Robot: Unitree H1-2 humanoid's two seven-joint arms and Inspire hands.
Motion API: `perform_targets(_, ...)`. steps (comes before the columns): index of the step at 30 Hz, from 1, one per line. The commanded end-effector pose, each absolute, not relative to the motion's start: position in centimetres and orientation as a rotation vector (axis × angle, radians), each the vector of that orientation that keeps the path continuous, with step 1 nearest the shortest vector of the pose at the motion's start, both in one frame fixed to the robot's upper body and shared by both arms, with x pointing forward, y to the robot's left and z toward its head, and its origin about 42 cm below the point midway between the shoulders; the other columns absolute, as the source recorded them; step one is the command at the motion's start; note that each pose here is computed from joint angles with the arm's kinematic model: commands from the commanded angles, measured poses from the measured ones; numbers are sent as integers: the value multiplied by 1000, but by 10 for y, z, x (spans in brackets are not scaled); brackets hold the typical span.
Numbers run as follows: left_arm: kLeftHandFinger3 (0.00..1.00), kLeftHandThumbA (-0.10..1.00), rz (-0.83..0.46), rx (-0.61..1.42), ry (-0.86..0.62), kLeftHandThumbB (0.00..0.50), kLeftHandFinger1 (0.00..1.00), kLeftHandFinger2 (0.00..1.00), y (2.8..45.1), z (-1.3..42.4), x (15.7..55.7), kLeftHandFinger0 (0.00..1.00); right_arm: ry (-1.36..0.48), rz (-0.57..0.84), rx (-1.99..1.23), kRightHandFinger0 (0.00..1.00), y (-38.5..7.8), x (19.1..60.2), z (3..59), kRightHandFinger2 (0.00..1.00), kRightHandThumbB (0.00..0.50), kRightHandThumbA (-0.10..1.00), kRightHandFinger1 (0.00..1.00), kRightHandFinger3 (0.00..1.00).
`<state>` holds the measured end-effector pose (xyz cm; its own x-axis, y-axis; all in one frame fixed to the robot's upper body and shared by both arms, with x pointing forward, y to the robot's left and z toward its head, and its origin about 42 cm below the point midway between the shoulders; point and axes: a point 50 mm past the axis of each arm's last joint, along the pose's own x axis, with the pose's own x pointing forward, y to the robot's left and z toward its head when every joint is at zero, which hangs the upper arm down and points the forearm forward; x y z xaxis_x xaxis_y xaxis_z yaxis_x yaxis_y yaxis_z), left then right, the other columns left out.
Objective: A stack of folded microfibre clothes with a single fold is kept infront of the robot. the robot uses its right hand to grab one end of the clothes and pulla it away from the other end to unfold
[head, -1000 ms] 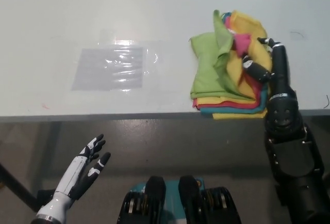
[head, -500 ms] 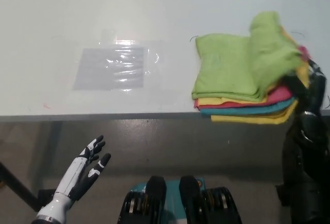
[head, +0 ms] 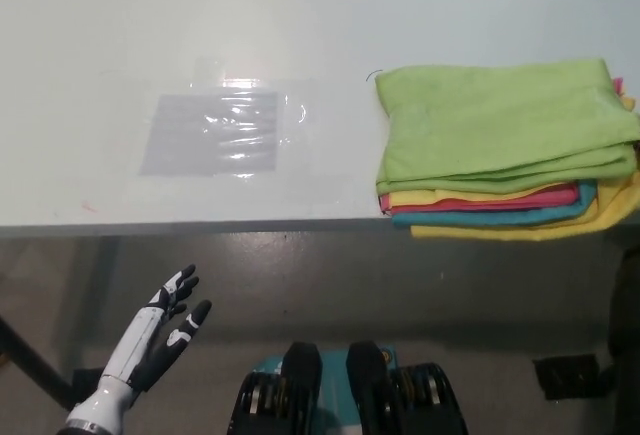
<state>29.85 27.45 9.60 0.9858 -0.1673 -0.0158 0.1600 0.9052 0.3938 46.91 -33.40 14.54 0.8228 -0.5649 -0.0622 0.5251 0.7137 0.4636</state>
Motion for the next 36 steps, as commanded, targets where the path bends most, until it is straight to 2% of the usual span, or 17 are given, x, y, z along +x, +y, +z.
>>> perform_targets(1,1000,870,-164,436,-41,295,1000,1000,284,104,299,1000,-268,-550,400,1000,-338,461,171,1000,297,1000,1000,1000)
perform_targets(3,1000,867,-164,435,-44,296,1000,1000,284,105,299,1000,-342,-536,372,1000,-337,459,182,1000,311,1000,1000,1000)
perform_targets(5,1000,861,-166,432,-41,295,1000,1000,286,105,299,1000,-427,-573,344,1000,-336,453,205,1000,292,1000,1000,1000)
perform_targets(7,1000,859,-164,432,-40,293,1000,1000,286,105,300,1000,-511,-549,217,1000,-334,443,229,1000,326,1000,1000,1000)
perform_targets(9,1000,858,-163,435,-42,288,1000,1000,286,107,300,1000,-645,-552,98,1000,-322,420,268,1000,350,1000,1000,1000)
perform_targets(14,1000,863,-167,436,-37,286,1000,1000,286,104,298,1000,-922,-461,11,1000,-296,363,325,1000,298,1000,1000,1000)
perform_targets(16,1000,860,-166,434,-31,282,1000,1000,286,103,296,1000,-1014,-424,-7,1000,-279,336,342,1000,339,1000,1000,1000)
perform_targets(18,1000,852,-165,432,-32,276,1000,1000,285,103,295,1000,-1102,-366,-28,1000,-266,314,351,1000,288,1000,1000,1000)
perform_targets(21,1000,857,-164,434,-27,279,1000,1000,286,101,292,1000,-1277,-279,-98,1000,-236,275,354,1000,265,1000,1000,1000)
perform_targets(25,1000,868,-165,440,-32,294,1000,1000,286,103,295,1000,-1252,-159,-111,1000,-212,245,342,1000,286,1000,1000,1000)
perform_targets(27,1000,872,-167,445,-33,292,1000,1000,285,103,295,1000,-1203,-120,-140,1000,-197,237,333,1000,311,1000,1000,1000)
perform_targets(28,1000,873,-170,445,-32,293,1000,1000,285,103,295,1000,-1136,-68,-139,1000,-191,234,324,1000,349,1000,1000,1000)
perform_targets(29,1000,873,-173,442,-29,287,1000,1000,285,102,294,1000,-1117,-48,-150,1000,-185,237,314,1000,339,1000,1000,1000)
perform_targets(30,1000,872,-174,439,-27,293,1000,1000,285,102,294,1000,-1098,-29,-182,1000,-179,242,298,1000,272,1000,1000,1000)
perform_targets(33,1000,860,-176,435,-26,286,1000,1000,285,102,295,1000,-968,29,-221,1000,-168,256,252,1000,179,1000,1000,1000)
perform_targets(35,1000,848,-177,431,-27,293,1000,1000,285,102,295,1000,-857,68,-220,1000,-161,262,224,1000,233,1000,1000,1000)
perform_targets(36,1000,847,-178,432,-26,294,1000,1000,285,102,295,1000,-799,92,-221,1000,-159,266,208,1000,234,1000,1000,1000)
